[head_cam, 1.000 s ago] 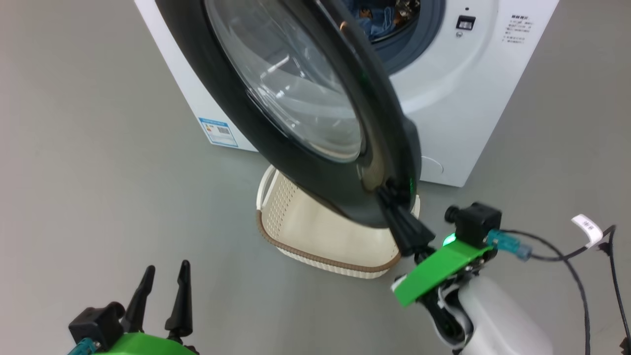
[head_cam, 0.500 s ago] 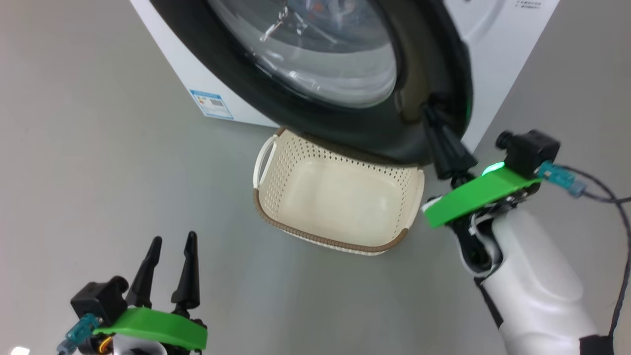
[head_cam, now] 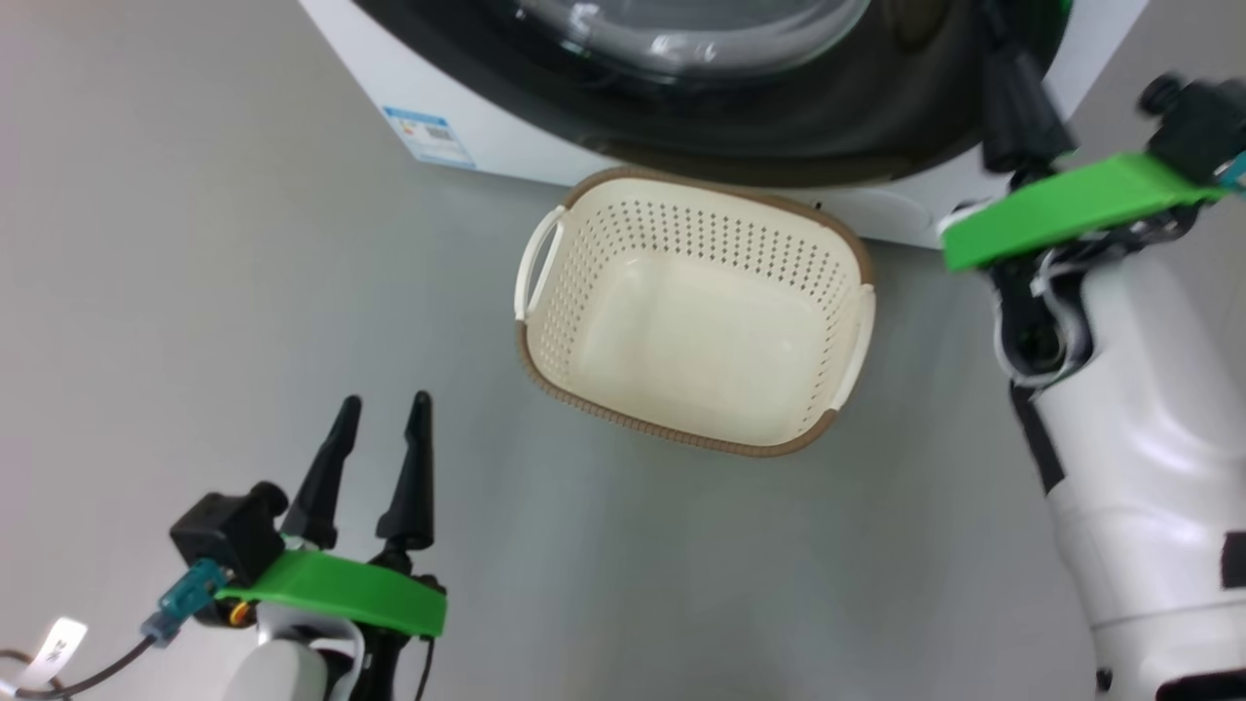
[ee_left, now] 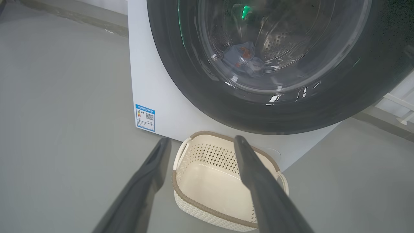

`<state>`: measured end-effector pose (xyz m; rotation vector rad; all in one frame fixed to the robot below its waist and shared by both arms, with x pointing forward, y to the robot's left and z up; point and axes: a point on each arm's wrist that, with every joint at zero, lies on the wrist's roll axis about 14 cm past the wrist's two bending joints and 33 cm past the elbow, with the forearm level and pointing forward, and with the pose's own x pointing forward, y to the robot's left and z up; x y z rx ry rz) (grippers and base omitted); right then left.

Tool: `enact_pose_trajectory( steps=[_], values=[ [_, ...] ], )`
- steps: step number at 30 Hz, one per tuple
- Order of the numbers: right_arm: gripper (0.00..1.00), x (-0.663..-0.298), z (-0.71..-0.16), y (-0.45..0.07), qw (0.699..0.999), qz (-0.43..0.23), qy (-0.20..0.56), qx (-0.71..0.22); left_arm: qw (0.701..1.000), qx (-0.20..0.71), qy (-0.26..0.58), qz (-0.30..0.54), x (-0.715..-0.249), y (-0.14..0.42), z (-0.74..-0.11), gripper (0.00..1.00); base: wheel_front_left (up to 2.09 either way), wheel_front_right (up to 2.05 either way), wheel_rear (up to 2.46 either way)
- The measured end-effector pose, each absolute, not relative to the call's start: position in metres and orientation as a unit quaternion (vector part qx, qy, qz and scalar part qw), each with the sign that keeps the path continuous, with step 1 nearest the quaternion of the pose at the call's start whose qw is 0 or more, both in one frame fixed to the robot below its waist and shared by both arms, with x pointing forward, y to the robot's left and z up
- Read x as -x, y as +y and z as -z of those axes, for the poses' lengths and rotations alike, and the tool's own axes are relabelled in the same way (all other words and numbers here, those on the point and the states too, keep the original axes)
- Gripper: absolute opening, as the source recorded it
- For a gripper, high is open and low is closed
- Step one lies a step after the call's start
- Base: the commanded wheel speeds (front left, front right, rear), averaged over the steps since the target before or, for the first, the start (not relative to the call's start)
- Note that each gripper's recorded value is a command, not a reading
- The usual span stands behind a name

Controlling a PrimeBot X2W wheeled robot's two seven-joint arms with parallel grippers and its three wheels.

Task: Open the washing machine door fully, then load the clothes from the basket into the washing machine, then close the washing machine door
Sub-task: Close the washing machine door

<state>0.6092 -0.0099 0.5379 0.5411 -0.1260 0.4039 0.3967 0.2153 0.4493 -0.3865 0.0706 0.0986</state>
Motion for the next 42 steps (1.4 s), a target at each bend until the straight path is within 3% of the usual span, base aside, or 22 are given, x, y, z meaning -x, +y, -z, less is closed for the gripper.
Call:
enact_pose_trajectory(
  steps=[17,24,28,30,31,33,35,42],
  values=[
    [0.0,-0.653,-0.551,-0.015,0.939,-0.165,-0.091,-0.288,0.98,0.19,0.035,-0.043,-0.405,0.212,-0.449,1.0,0.0,0.0,0.0],
    [0.0,-0.647,-0.559,-0.006,0.938,-0.18,-0.094,-0.283,0.981,0.187,0.029,-0.043,-0.404,0.214,-0.454,1.0,0.0,0.0,0.0],
    [0.0,-0.626,-0.543,0.001,0.941,-0.197,-0.071,-0.265,0.982,0.18,0.029,-0.043,-0.4,0.219,-0.457,1.0,0.0,0.0,0.0],
    [0.15,-0.611,-0.529,0.002,0.944,-0.204,-0.053,-0.253,0.983,0.178,0.029,-0.044,-0.397,0.222,-0.457,1.0,0.0,0.0,0.0],
    [0.15,-0.604,-0.522,0.001,0.946,-0.207,-0.044,-0.246,0.983,0.177,0.03,-0.045,-0.395,0.223,-0.457,1.0,0.0,0.0,0.0],
    [0.39,-0.592,-0.511,-0.003,0.948,-0.208,-0.03,-0.238,0.984,0.17,0.032,-0.042,-0.394,0.224,-0.456,1.0,0.0,0.0,0.0],
    [1.0,-0.581,-0.501,-0.01,0.952,-0.208,-0.016,-0.225,0.985,0.167,0.031,-0.039,-0.395,0.225,-0.458,1.0,0.0,0.0,0.0],
    [1.0,-0.553,-0.482,-0.04,0.961,-0.184,0.01,-0.205,0.986,0.163,0.036,-0.013,-0.398,0.215,-0.457,1.0,0.0,0.0,0.0]
  ],
)
